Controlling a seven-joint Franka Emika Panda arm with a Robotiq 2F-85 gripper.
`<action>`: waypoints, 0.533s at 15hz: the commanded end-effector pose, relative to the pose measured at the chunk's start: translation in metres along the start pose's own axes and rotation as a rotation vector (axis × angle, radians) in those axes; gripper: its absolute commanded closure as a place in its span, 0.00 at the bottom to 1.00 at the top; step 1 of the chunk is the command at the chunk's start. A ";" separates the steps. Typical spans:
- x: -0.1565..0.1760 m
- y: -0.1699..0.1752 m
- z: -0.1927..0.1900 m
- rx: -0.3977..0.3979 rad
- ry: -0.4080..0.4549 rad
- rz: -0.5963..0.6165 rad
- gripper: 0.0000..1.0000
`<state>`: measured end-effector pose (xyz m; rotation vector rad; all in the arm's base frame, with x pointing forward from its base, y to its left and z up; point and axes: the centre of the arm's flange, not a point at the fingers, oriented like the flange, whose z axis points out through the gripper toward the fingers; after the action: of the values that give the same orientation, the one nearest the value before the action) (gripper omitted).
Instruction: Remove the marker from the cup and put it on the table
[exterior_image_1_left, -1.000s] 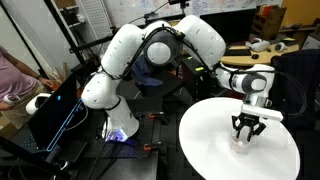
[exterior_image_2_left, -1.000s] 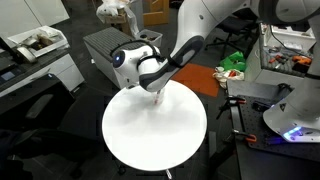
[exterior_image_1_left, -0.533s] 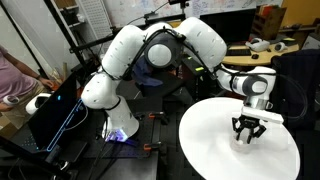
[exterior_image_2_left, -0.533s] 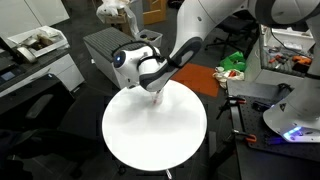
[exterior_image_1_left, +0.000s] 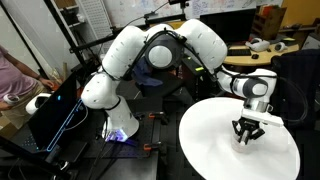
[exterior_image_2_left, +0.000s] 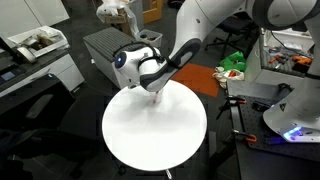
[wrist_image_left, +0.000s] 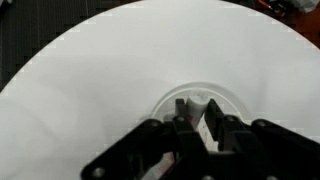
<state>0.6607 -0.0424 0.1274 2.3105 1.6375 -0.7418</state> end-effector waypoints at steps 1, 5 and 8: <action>-0.001 0.004 -0.007 0.014 -0.011 0.000 0.99; -0.002 -0.002 -0.013 0.007 -0.006 -0.002 0.95; -0.004 -0.007 -0.021 -0.005 0.000 0.002 0.95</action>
<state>0.6617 -0.0384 0.1289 2.3042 1.6420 -0.7387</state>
